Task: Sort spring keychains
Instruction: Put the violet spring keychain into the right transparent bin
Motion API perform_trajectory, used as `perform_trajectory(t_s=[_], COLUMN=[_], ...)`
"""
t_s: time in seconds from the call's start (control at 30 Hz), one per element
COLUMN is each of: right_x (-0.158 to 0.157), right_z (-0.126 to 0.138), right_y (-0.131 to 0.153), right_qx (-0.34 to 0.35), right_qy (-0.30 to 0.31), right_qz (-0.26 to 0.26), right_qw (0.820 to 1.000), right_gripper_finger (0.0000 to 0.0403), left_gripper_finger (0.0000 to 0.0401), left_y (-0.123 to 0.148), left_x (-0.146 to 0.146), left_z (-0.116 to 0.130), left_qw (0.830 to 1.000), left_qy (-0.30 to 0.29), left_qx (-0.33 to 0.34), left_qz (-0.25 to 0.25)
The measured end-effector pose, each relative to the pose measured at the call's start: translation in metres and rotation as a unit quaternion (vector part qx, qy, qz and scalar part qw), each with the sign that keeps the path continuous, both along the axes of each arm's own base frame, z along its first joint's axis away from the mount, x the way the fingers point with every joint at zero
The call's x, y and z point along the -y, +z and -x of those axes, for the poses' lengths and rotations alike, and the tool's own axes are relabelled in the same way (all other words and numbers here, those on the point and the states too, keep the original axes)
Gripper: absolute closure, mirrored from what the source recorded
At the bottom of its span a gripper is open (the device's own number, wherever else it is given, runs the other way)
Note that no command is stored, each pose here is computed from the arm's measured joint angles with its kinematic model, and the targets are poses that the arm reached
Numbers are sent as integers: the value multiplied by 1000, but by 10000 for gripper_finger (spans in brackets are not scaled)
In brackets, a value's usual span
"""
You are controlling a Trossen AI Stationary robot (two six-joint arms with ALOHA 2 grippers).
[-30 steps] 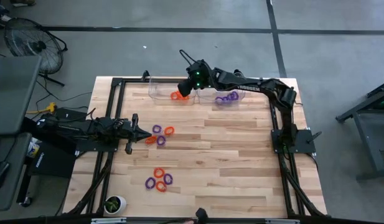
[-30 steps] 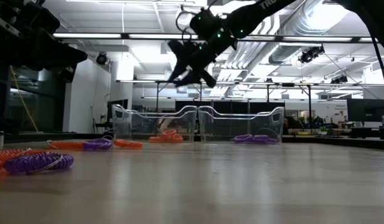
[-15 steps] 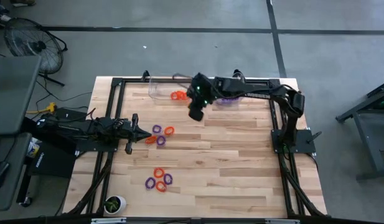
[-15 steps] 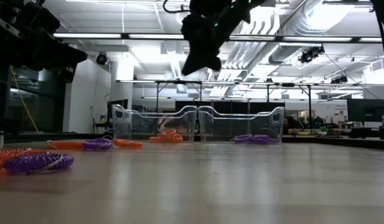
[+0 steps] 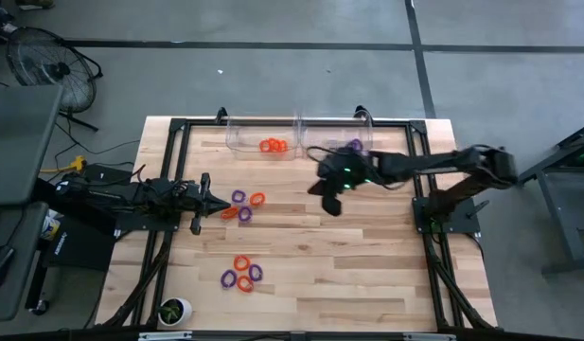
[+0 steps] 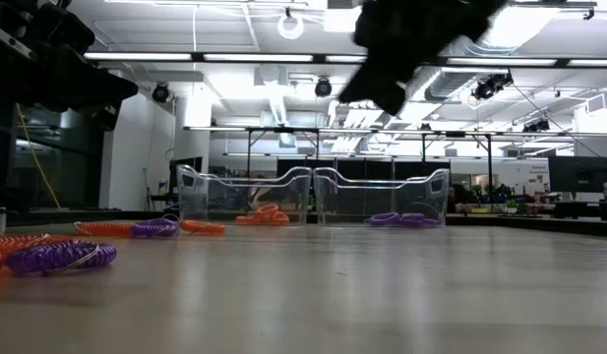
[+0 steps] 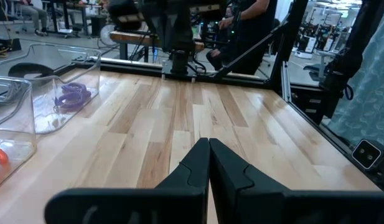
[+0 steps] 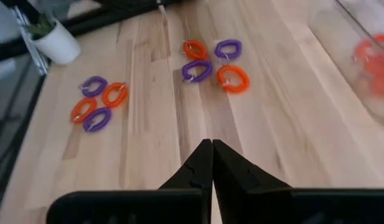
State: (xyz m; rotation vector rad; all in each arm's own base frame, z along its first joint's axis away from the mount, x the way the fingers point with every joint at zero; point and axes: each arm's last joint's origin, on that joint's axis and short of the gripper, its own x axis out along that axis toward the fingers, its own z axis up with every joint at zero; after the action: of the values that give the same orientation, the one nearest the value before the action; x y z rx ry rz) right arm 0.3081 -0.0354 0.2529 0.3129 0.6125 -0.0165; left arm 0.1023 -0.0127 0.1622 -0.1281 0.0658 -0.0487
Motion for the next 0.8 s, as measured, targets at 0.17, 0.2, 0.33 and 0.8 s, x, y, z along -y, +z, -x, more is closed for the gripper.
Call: perform_trajectory(t_s=[0.17, 0.2, 0.33, 0.8], right_x=[-10, -12, -20, -38], right_z=[53, 63, 98, 174], right_y=[-17, -20, -28, -69], right_qx=[35, 41, 75, 172], right_qy=[-15, -16, -9, 22], right_qz=[-28, -34, -37, -51], right_qw=[999, 998, 996, 984], right_gripper_finger=[399, 400, 401, 402], left_gripper_finger=[401, 401, 401, 401], left_y=[0, 0, 0, 0], left_x=[0, 0, 0, 0], left_z=[0, 0, 0, 0], left_qw=[1000, 1000, 1000, 1000], left_qy=[0, 0, 0, 0], left_qx=[0, 0, 0, 0], left_qz=[0, 0, 0, 0])
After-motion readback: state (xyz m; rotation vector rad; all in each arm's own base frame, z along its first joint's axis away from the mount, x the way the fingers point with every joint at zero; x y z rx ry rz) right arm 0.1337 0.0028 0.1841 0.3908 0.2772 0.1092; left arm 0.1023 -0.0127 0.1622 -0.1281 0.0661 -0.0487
